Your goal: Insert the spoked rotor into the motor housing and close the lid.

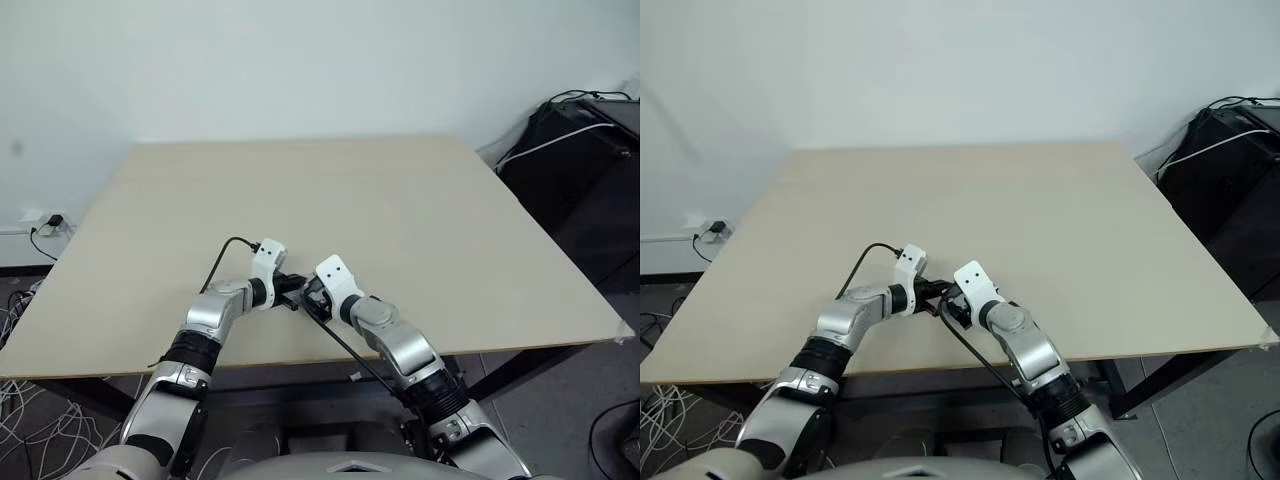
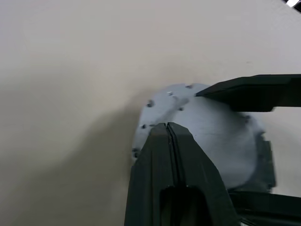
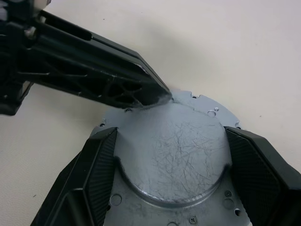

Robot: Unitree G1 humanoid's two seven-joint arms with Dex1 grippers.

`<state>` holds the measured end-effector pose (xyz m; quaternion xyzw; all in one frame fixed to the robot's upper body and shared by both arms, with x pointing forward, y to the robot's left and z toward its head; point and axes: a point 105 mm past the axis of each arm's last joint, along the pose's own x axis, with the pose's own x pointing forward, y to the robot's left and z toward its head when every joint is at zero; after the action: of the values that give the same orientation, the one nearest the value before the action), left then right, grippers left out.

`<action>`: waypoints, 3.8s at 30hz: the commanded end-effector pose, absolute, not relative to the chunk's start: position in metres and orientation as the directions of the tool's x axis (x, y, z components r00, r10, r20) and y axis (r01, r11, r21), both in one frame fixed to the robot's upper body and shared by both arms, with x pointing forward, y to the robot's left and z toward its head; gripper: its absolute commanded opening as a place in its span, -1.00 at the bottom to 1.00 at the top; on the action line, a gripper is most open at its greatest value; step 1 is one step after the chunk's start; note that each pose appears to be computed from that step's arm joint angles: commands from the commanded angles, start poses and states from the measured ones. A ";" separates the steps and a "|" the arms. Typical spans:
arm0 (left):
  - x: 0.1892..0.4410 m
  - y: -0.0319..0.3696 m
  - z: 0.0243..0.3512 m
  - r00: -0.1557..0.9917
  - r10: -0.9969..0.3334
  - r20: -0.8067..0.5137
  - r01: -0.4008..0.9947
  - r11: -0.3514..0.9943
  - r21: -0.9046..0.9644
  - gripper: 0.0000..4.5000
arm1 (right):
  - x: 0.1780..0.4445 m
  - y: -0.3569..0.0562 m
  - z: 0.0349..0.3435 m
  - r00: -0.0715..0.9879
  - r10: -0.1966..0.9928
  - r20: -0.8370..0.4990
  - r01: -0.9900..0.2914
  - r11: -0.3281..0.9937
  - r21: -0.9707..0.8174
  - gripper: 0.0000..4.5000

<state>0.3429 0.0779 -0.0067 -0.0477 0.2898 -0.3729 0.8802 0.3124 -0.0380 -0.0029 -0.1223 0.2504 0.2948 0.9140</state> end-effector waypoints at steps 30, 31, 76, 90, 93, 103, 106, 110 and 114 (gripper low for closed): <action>0.327 0.053 -0.011 0.456 -0.750 -0.480 0.686 0.640 -0.347 -1.00 | 0.311 -0.066 -0.006 0.737 0.391 -0.552 -0.531 0.840 -0.114 0.99; 0.327 0.052 -0.011 0.456 -0.750 -0.479 0.686 0.639 -0.347 -1.00 | 0.310 -0.064 0.000 0.736 0.412 -0.538 -0.549 0.828 -0.117 0.99; 0.326 0.047 -0.010 0.442 -0.763 -0.472 0.703 0.622 -0.345 -1.00 | 0.284 -0.079 0.022 0.672 0.611 -0.419 0.018 0.552 0.834 0.99; 0.327 0.050 -0.009 0.449 -0.758 -0.473 0.703 0.627 -0.337 -1.00 | 0.282 -0.048 0.016 0.606 0.691 -0.393 0.045 0.463 0.885 0.99; 0.327 0.051 -0.010 0.450 -0.756 -0.475 0.702 0.628 -0.336 -1.00 | 0.283 -0.043 0.013 0.597 0.701 -0.389 0.062 0.443 0.895 0.99; 0.327 0.056 -0.009 0.461 -0.748 -0.477 0.696 0.638 -0.328 -1.00 | 0.275 -0.015 0.031 0.541 0.815 -0.207 0.013 0.238 0.971 0.99; 0.328 0.059 -0.009 0.472 -0.742 -0.477 0.689 0.648 -0.325 -1.00 | 0.275 -0.012 0.037 0.543 0.826 -0.154 -0.002 0.185 0.983 0.99; 0.327 0.062 -0.010 0.478 -0.737 -0.477 0.683 0.654 -0.325 -1.00 | 0.280 -0.015 0.050 0.574 0.816 -0.073 -0.037 0.114 0.993 0.99; 0.327 0.063 -0.011 0.481 -0.734 -0.479 0.680 0.657 -0.325 -1.00 | 0.279 -0.015 0.050 0.570 0.818 -0.078 -0.038 0.122 0.992 0.99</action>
<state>0.3374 0.0774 -0.0051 -0.0415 0.2893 -0.3872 0.8744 0.2900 -0.0682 0.0241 0.5252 0.3601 0.2404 0.7326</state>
